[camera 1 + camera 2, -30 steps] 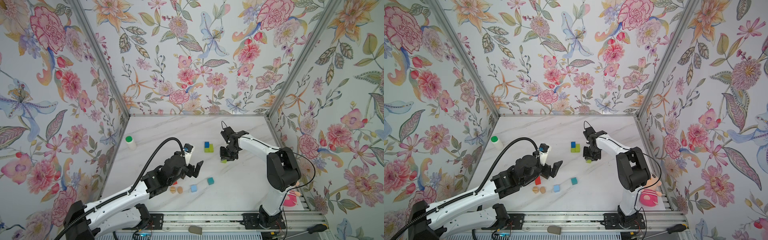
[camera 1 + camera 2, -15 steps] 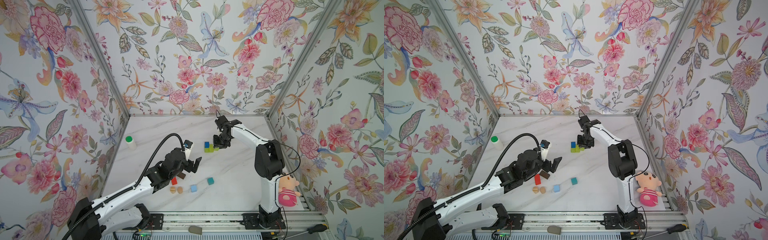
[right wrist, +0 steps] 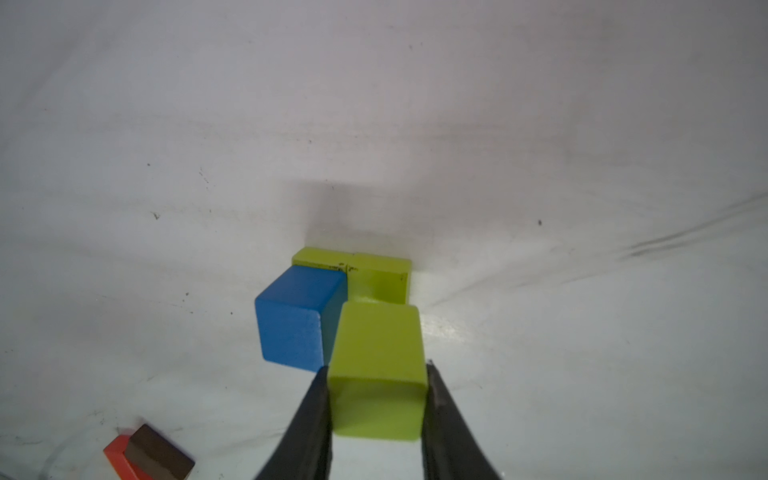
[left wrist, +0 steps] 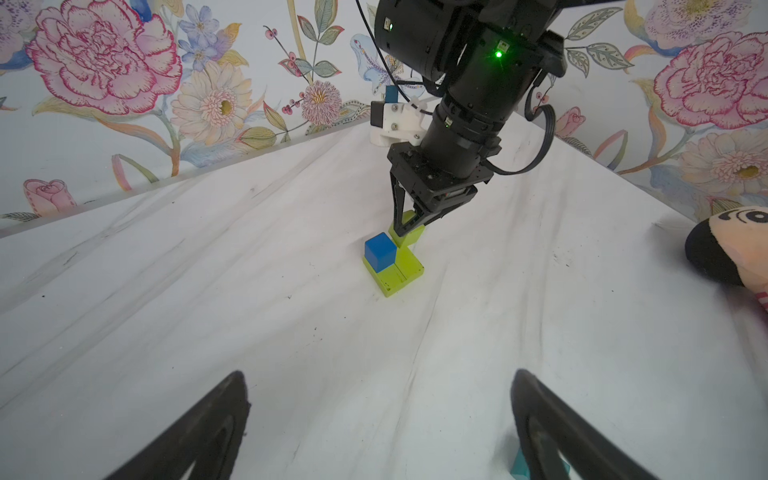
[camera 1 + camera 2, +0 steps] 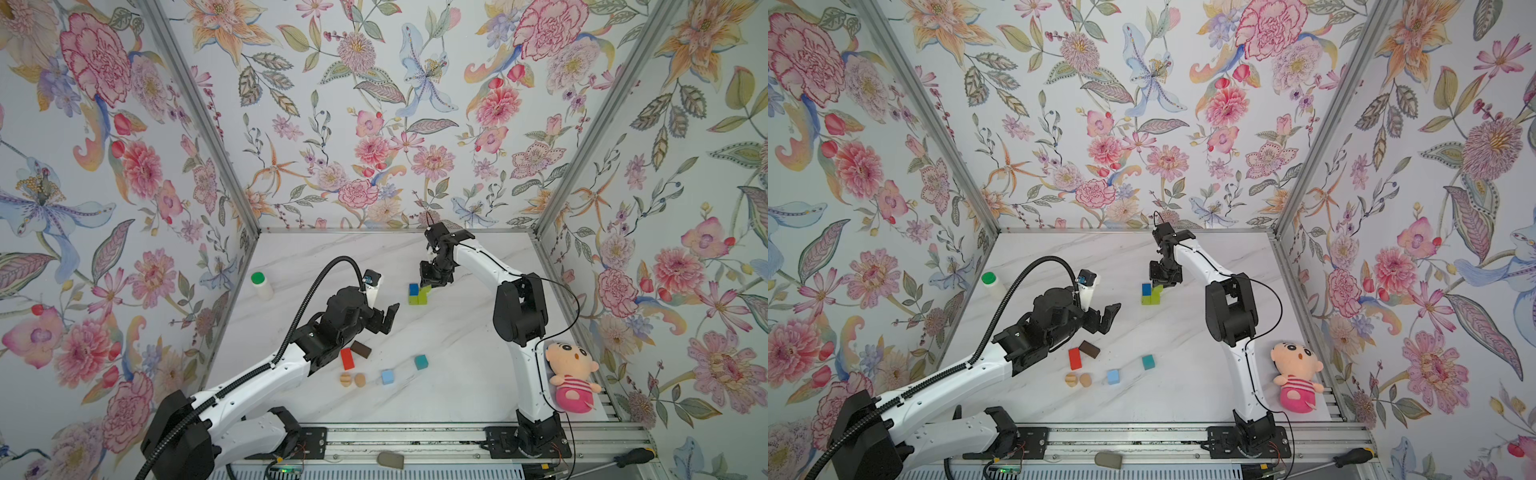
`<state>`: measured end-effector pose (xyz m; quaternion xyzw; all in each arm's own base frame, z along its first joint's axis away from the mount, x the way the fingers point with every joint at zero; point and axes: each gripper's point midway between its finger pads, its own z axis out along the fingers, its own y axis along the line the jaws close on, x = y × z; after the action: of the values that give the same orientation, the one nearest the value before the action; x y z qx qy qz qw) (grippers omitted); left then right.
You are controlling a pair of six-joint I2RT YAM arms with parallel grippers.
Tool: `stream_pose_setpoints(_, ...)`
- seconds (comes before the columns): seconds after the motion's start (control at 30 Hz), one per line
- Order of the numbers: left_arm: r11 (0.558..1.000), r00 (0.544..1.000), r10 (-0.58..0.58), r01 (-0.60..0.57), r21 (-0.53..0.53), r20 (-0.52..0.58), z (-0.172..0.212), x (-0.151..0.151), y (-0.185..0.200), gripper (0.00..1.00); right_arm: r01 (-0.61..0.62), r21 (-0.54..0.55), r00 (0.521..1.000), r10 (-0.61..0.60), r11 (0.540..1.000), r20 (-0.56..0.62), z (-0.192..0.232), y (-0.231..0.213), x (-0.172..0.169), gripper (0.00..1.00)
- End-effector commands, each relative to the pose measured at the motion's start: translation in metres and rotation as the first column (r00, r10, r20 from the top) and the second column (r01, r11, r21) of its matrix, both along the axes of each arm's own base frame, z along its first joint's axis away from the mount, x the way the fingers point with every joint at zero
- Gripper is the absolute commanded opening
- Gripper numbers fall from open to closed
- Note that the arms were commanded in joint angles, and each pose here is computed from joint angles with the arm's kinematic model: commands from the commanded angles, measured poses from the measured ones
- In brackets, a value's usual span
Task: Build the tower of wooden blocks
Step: 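Carry the lime-green cube onto the bars beside the blue cube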
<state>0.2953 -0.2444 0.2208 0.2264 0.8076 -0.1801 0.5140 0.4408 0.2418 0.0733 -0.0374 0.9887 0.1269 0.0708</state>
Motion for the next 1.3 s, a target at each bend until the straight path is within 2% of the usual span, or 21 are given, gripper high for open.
stream_pose_setpoints(0.0, 1.0, 1.0, -0.008, 0.009, -0.021, 0.025, 0.015, 0.006, -0.001, 0.99, -0.018, -0.003, 0.999, 0.018, 1.0, -0.033, -0.005, -0.001, -0.002, 0.3)
stream_pose_setpoints(0.97, 0.999, 1.0, 0.008, -0.008, -0.04, 0.014, 0.011, 0.015, 0.002, 0.99, -0.031, -0.003, 0.997, 0.031, 1.0, -0.069, -0.017, 0.0, 0.0, 0.34)
stream_pose_setpoints(1.27, 0.999, 1.0, 0.01, -0.01, -0.034, 0.009, 0.011, 0.013, 0.004, 0.99, -0.027, 0.006, 0.997, 0.027, 1.0, -0.069, -0.017, 0.003, 0.002, 0.39)
